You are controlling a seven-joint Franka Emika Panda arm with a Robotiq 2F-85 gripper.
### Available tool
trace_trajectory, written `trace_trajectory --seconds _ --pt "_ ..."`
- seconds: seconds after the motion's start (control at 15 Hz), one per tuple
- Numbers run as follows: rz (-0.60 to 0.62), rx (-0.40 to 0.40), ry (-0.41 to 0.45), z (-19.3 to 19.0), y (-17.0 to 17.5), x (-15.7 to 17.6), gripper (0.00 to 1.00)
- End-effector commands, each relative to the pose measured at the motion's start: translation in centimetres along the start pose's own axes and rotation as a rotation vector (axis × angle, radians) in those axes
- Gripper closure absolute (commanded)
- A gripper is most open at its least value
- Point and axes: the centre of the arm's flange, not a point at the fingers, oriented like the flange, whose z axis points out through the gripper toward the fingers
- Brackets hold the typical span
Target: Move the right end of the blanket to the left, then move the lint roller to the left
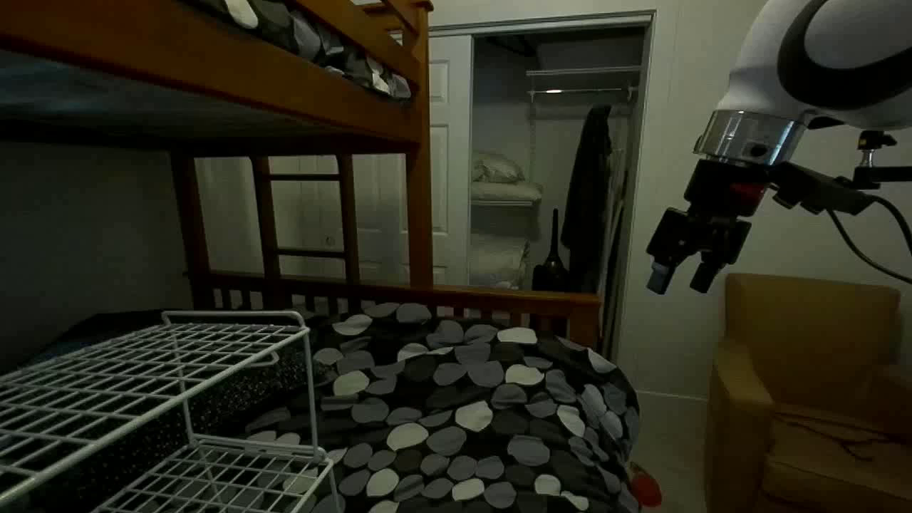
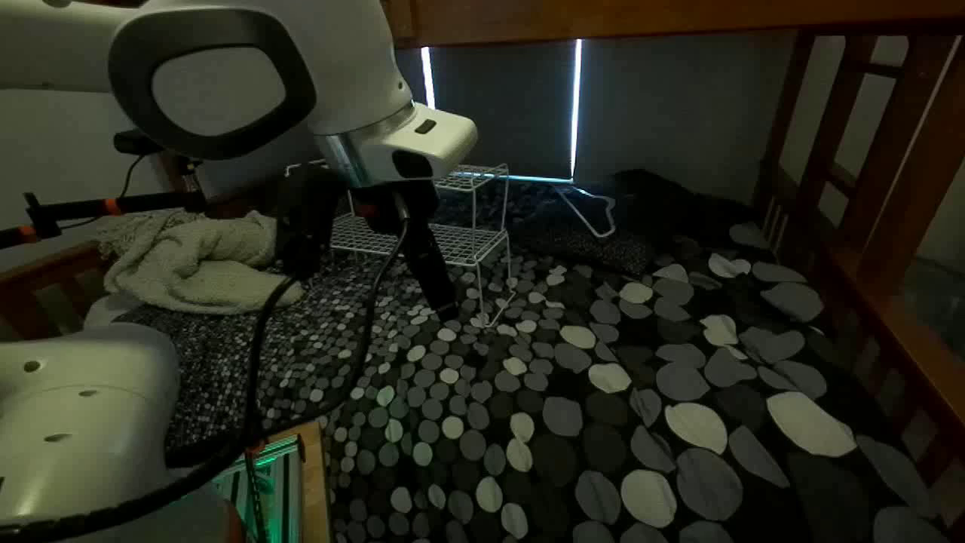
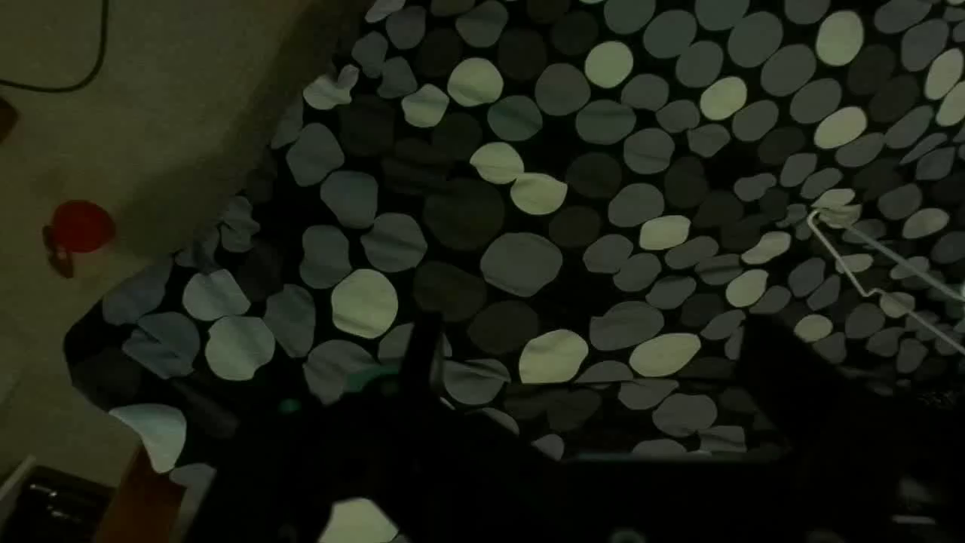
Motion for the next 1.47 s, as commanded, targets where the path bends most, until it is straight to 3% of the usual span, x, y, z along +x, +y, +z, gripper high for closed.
trace_trajectory --seconds 0.0,0.27,0.4,0.67,0.73,1.07,1.4 --pt "0.000 0.000 0.000 0.0 0.0 0.0 0.00" --pt "0.008 -0.015 0.026 -0.1 0.1 0.4 0.00" --pt "0.127 -0.062 0.105 -0.5 1.2 3.9 0.00" --pt "0.313 -0.070 0.261 -2.9 3.0 10.2 0.00" --pt "0.347 -0.078 0.264 -3.2 3.3 11.8 0.00" --pt "0.470 -0.230 0.122 -2.4 4.7 18.3 0.00" --pt "0.551 -0.263 -0.059 1.7 10.2 21.1 0.00"
